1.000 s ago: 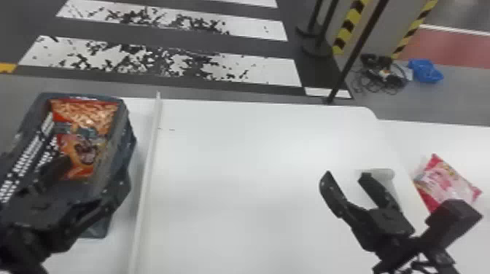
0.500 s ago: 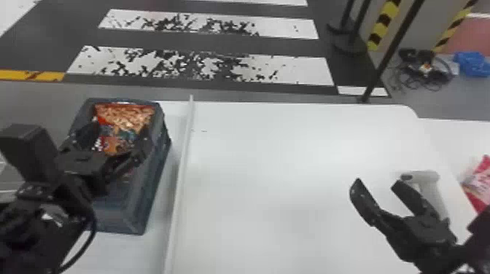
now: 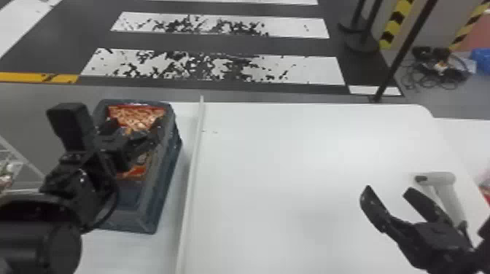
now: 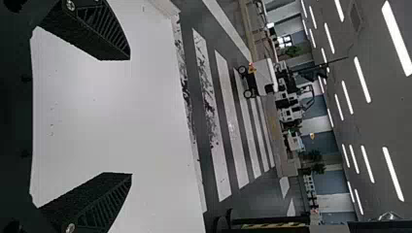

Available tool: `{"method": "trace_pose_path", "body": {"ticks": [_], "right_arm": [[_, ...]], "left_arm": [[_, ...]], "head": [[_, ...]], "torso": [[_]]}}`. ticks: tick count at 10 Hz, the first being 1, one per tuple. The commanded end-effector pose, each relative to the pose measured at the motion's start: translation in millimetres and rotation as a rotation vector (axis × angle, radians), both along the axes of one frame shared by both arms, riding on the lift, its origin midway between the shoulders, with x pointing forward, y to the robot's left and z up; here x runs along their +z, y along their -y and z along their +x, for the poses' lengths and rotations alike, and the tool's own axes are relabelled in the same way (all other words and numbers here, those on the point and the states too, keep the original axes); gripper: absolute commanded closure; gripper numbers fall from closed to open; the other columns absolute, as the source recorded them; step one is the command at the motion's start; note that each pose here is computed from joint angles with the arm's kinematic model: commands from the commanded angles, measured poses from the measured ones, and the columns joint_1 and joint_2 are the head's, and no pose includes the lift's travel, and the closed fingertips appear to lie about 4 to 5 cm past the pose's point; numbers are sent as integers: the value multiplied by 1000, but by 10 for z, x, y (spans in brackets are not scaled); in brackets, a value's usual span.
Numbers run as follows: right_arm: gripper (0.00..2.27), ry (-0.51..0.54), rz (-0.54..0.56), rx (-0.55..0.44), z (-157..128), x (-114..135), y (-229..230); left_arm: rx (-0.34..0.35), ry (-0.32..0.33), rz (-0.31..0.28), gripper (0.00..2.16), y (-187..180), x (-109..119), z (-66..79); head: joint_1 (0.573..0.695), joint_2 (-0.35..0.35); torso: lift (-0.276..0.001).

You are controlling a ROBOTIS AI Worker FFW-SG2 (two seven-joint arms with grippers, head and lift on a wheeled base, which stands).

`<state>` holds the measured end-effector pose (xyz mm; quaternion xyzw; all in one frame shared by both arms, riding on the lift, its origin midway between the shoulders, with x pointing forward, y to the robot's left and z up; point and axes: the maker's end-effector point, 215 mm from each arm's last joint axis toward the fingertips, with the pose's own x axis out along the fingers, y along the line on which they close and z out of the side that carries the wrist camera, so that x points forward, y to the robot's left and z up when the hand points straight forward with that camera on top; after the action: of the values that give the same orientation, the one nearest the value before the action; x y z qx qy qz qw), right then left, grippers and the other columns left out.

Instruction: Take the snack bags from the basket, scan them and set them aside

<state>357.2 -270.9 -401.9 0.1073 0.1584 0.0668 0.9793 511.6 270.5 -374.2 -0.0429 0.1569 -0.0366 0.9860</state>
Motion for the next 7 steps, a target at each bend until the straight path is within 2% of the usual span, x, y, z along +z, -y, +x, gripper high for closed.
{"method": "trace_pose_path", "body": {"ticks": [1,5,7], "right_arm": [[70,-6,2,-1,5,-26,0],[70,-9,21,24,43,-66,-34],[70,-12,18,29,47,-90,-20]], "left_arm": [[15,-45,1,80,-85,-101,108],[68,-105,13,83,-397,-226,294],[76,-162,5,80,-450,-407,340]], "head": [[695,0],[695,37],[695,53]], "torso": [[-75],[-75],[-75]]}}
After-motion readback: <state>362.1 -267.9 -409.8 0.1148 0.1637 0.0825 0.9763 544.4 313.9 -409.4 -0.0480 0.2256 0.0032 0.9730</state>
